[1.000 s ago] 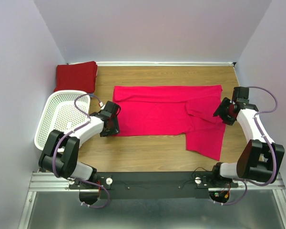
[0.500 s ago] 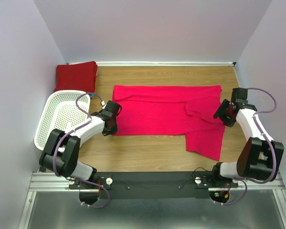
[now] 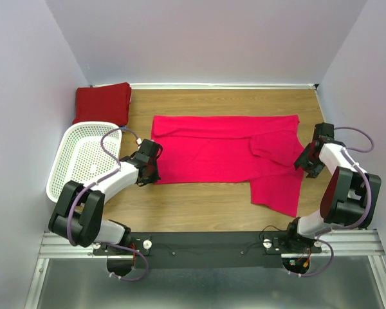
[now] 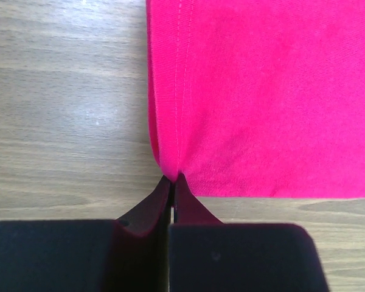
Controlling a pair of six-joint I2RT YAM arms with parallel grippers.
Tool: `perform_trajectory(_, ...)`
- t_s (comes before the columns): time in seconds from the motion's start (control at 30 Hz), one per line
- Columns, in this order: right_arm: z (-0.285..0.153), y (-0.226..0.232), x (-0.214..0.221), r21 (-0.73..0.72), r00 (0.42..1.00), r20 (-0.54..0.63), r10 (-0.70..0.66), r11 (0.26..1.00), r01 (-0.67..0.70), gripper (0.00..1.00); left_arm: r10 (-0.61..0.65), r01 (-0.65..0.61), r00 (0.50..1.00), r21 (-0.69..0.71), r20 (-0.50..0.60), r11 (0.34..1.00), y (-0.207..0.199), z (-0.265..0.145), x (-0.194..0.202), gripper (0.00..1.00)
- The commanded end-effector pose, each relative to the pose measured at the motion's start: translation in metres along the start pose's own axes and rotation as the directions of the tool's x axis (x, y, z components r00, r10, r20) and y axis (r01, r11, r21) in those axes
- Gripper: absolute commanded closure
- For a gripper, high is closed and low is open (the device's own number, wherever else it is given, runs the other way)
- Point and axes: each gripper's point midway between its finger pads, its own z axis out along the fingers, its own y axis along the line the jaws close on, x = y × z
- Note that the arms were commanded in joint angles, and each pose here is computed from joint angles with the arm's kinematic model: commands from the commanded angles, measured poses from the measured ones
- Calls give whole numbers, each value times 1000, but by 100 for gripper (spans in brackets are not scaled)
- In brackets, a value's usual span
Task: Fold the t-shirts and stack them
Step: Fold the tshirt
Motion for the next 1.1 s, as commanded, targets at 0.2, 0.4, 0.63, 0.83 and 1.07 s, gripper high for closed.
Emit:
perform_trajectory(0.2, 24, -17, 12, 21, 995, -86, 59, 998, -58, 44, 18, -21, 999, 78, 35, 997, -11, -9, -4, 97)
perform_trajectory(0.4, 28, -16, 24, 11, 991, -118, 59, 998, -58, 45, 18, -22, 999, 84, 44, 996, -12, -11, -6, 97)
perform_trajectory(0.63, 29, -17, 40, 5, 985, -155, 73, 997, -73, 56, 21, -25, 999, 88, 46, 996, -13, -11, -6, 97)
perform_trajectory(0.83, 20, -20, 31, 15, 990, -116, 85, 996, -83, 82, 8, -13, 998, 78, 62, 997, -11, -14, -11, 97)
perform_trajectory(1.07, 5, -22, 15, 19, 994, -54, 99, 995, -98, 99, -75, 67, 990, 65, 116, 996, 5, -25, -29, 100)
